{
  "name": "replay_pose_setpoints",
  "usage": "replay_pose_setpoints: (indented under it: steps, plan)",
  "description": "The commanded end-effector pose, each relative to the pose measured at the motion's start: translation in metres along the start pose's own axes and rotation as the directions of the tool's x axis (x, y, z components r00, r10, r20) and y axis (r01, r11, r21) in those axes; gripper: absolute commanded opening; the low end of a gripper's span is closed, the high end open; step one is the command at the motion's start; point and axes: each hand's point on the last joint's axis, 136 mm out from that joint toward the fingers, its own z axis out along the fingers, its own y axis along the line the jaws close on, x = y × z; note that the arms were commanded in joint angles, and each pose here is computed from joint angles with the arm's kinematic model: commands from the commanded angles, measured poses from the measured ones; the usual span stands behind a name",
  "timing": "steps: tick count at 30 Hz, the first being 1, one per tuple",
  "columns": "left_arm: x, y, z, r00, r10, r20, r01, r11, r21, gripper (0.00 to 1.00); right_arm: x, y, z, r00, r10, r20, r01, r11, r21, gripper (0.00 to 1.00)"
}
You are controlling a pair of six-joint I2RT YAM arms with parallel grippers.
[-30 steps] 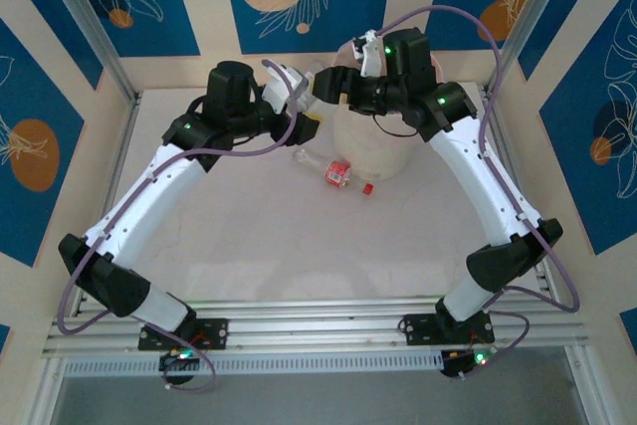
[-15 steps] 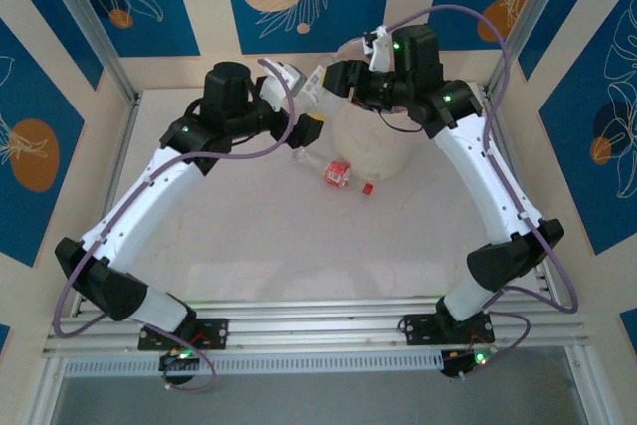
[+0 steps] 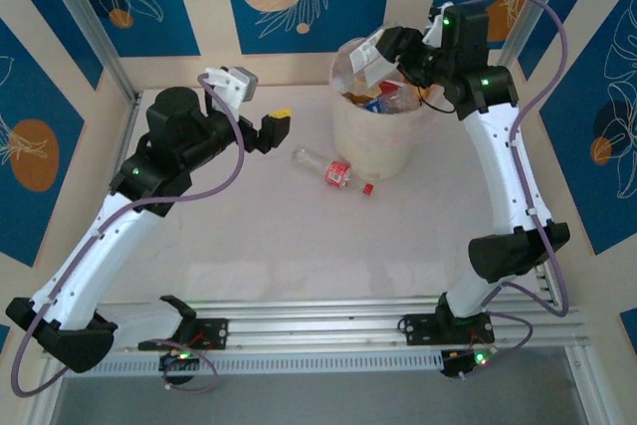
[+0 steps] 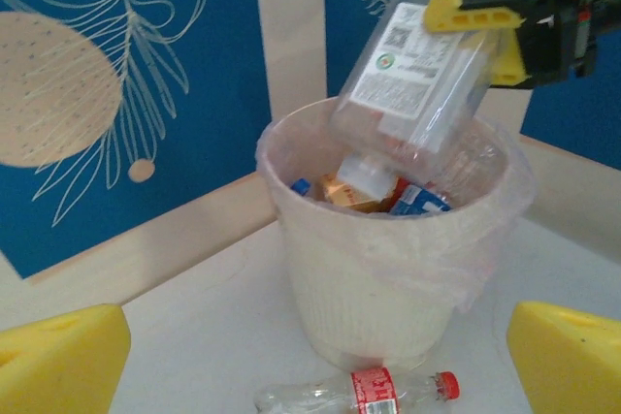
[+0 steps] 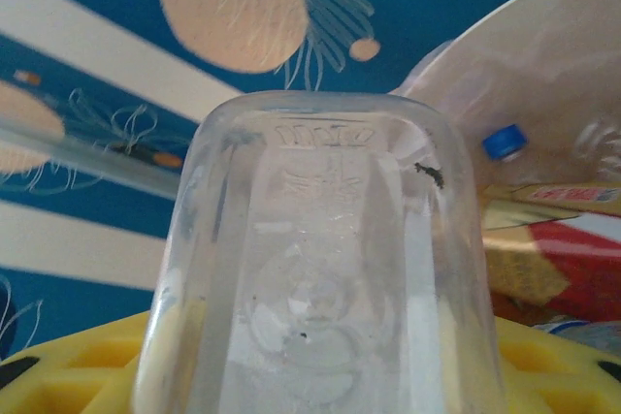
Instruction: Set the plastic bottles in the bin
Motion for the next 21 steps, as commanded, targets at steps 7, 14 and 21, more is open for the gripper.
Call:
replay_pose_setpoints:
  steps: [7, 14, 21]
  plan:
    - [0.008, 0.012, -0.006, 1.000, -0.007, -0.025, 0.005, 0.997, -0.082, 1.00, -0.033, -0.021, 0.020, 0.985, 0.120, 0.122, -0.130, 0.989, 0.069, 0.52]
    - [0.014, 0.012, -0.003, 0.999, 0.003, -0.049, -0.007, 0.997, -0.081, 0.99, -0.045, -0.033, 0.038, 0.983, 0.106, 0.147, -0.126, 0.983, 0.133, 0.52]
    - [0.020, 0.013, 0.000, 0.998, 0.002, -0.063, -0.007, 0.996, -0.085, 0.99, -0.042, -0.041, 0.072, 0.989, 0.130, 0.076, -0.139, 0.981, 0.137, 0.52]
